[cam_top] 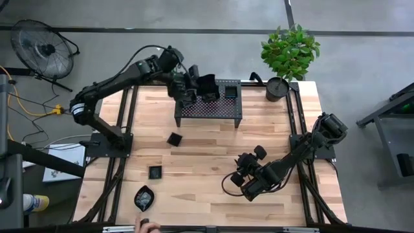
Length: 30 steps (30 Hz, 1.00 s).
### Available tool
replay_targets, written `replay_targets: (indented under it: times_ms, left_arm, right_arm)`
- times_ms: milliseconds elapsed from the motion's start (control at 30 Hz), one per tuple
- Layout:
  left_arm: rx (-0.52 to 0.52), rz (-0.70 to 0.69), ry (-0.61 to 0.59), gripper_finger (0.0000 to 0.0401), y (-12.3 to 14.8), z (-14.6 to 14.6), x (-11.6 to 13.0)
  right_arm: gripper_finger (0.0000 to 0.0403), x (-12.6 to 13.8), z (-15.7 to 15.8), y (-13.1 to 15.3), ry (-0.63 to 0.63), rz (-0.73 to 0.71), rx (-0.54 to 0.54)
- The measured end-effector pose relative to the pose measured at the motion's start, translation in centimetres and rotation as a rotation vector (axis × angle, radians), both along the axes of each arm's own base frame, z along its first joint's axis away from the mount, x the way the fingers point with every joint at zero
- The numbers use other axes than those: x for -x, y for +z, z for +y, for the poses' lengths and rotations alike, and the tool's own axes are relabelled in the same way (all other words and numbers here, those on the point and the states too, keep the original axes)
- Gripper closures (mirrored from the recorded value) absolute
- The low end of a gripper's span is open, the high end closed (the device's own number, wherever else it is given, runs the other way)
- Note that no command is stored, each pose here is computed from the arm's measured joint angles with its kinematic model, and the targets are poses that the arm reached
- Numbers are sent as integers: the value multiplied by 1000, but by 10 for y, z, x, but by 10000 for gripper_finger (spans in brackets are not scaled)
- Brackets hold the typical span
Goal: Pick & Place Mini shaped plates
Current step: Stack the distorted square plate on top of the distorted square plate on the shelf
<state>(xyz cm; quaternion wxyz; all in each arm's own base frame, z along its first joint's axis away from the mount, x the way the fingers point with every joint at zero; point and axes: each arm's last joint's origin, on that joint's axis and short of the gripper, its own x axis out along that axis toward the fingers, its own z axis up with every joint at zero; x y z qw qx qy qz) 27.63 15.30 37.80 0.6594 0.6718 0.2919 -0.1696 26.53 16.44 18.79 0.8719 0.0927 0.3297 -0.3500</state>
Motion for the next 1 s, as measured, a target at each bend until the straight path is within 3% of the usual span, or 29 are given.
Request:
replay_targets:
  times_ms: [233,433,1000]
  left_arm:
    - [-9,49,-30,401,-22,12,-19]
    - [-29,125,22,401,-39,21,-29]
    - [18,139,12,401,-45,33,-22]
  right_arm:
    - [295,-2,0,0,-6,-21,-22]
    - [295,-5,2,1,-5,-45,-55]
    - [295,-8,5,2,-3,-86,-90]
